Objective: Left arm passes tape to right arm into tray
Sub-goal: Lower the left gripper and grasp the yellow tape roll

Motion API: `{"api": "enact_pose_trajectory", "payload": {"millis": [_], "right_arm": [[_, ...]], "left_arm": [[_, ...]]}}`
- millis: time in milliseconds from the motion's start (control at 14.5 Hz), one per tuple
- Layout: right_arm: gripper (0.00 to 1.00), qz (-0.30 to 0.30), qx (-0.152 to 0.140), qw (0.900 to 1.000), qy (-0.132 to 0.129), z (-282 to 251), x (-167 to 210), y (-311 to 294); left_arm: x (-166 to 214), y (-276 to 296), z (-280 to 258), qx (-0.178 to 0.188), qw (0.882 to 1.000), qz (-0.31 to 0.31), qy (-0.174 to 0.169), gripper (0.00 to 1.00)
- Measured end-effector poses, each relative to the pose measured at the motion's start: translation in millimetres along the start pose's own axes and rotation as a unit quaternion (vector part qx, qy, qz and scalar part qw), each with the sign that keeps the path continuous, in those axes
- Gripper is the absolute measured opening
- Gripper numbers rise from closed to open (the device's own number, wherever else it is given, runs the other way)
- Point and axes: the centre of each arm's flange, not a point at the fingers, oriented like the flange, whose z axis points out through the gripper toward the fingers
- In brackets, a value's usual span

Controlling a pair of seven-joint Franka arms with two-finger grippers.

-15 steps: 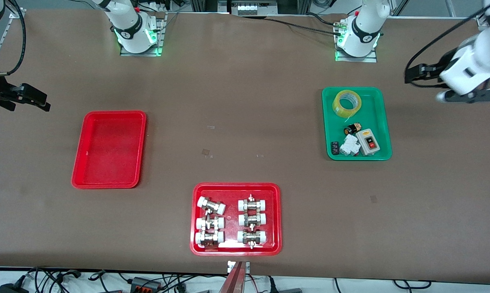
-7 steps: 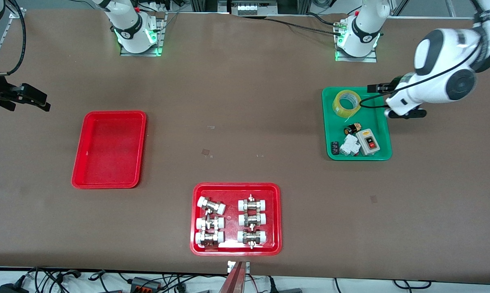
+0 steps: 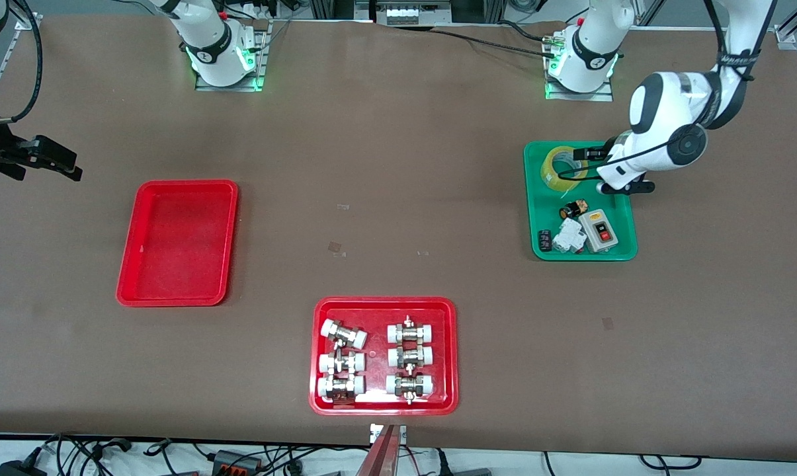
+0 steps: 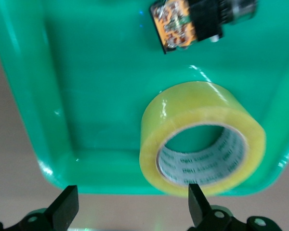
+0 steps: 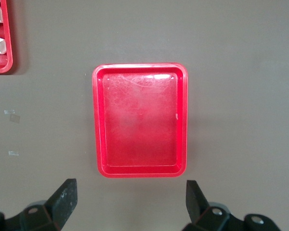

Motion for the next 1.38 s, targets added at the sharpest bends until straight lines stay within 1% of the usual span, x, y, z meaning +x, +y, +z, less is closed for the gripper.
{"api": "enact_pose_trajectory", "payload": {"millis": [138, 275, 413, 482, 619, 688, 894, 963, 1239, 1376], "right_arm": [[1.0, 0.0, 0.0, 1.0, 0.0, 0.0, 0.0, 0.1], [1.0, 0.0, 0.0, 1.0, 0.0, 0.0, 0.0, 0.1], [1.0, 0.0, 0.0, 1.0, 0.0, 0.0, 0.0, 0.1], [1.0, 0.0, 0.0, 1.0, 0.0, 0.0, 0.0, 0.1], [1.0, 0.0, 0.0, 1.0, 0.0, 0.0, 0.0, 0.2], [1.0, 0.0, 0.0, 1.0, 0.0, 0.0, 0.0, 0.2], [1.0, 0.0, 0.0, 1.0, 0.0, 0.0, 0.0, 0.2], [1.0, 0.0, 0.0, 1.0, 0.0, 0.0, 0.0, 0.2], [1.0, 0.0, 0.0, 1.0, 0.0, 0.0, 0.0, 0.2], [1.0, 0.0, 0.0, 1.0, 0.0, 0.0, 0.0, 0.3]], "left_arm": [[4.5, 0.0, 15.7, -0.004, 1.0, -0.004, -0.012, 1.0], [6.3, 0.6, 21.4, -0.013, 1.0, -0.01, -0.016, 1.0], [7.1, 1.1, 21.9, -0.018, 1.0, -0.014, -0.015, 0.96], [7.2, 1.1, 21.8, -0.018, 1.0, -0.014, -0.014, 0.87], [7.2, 1.7, 21.7, -0.025, 0.999, -0.019, -0.015, 0.67], [7.4, 2.0, 21.4, -0.028, 0.999, -0.021, -0.015, 0.55], [9.6, 3.5, 18.0, -0.033, 0.999, -0.024, -0.009, 0.26], [10.5, 3.7, 16.6, -0.034, 0.999, -0.024, -0.007, 0.22], [10.8, 3.7, 15.8, -0.034, 0.999, -0.024, -0.009, 0.22], [13.7, 6.4, 2.9, -0.035, 0.999, -0.02, -0.02, 0.22]]}}
